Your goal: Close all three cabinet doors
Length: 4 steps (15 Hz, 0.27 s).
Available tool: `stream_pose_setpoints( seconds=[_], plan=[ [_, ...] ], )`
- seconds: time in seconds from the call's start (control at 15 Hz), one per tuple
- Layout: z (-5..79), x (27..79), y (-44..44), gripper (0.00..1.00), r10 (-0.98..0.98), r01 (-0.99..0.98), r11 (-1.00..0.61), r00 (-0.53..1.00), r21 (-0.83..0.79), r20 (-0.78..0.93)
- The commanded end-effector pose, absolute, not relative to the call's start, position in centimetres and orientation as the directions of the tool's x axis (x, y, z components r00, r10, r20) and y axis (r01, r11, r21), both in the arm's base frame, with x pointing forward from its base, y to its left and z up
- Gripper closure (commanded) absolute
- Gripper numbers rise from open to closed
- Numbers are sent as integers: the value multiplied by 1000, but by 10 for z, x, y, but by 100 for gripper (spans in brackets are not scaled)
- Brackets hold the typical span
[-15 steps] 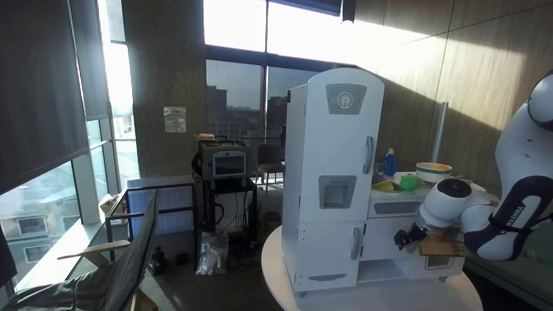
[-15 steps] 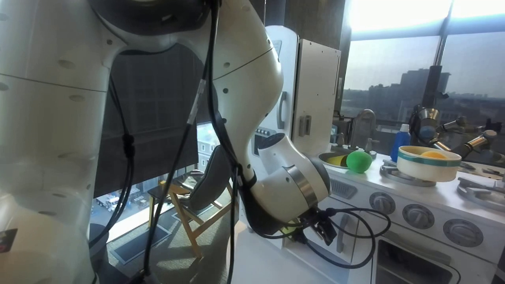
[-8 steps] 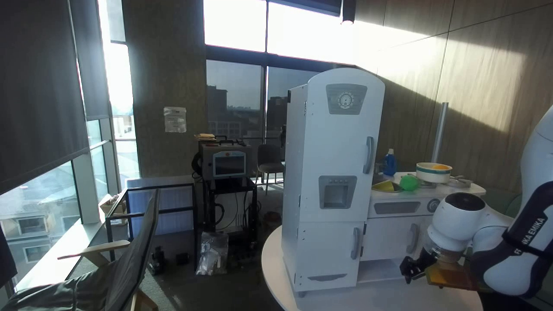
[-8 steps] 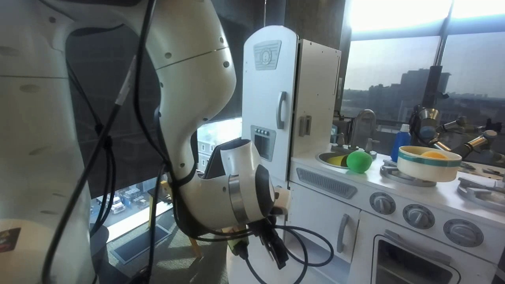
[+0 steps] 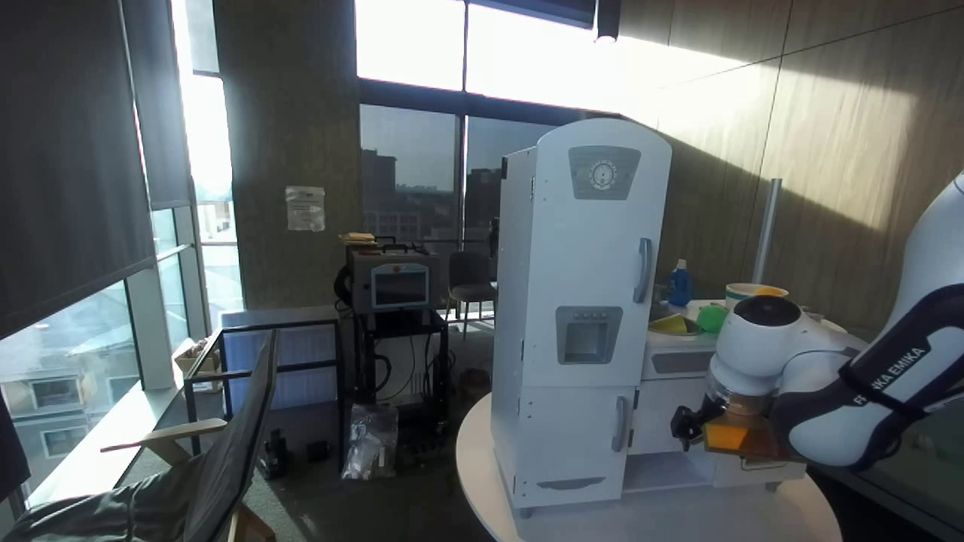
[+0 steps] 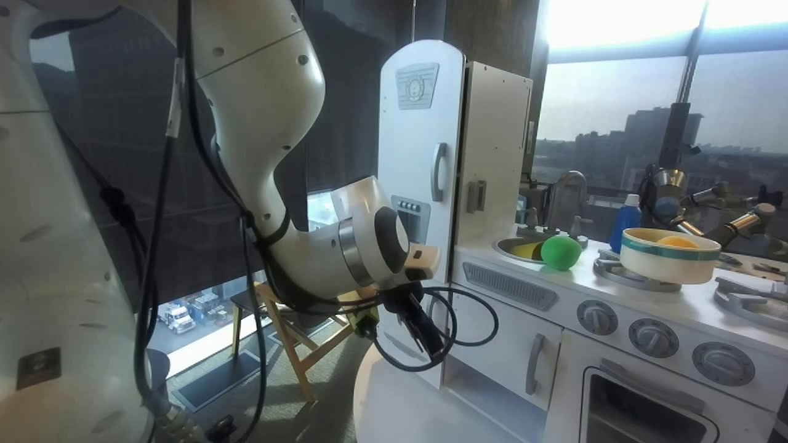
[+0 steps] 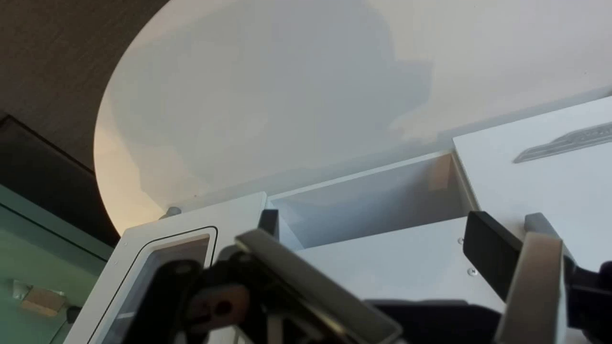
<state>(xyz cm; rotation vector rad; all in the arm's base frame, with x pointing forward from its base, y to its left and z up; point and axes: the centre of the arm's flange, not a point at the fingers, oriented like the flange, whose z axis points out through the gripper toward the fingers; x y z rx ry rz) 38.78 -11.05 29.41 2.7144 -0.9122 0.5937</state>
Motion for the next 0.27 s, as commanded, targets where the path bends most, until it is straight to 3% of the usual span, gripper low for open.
stream_pose_setpoints(
  seconds=[0.0,0.07,0.2],
  plan=[
    [365,352,-84,0,-532,-656,-747,685,104,498],
    [317,392,-103,0,-533,-637,-765,707,92,465],
    [335,388,-97,0,-528,-647,-756,694,102,489]
  ],
)
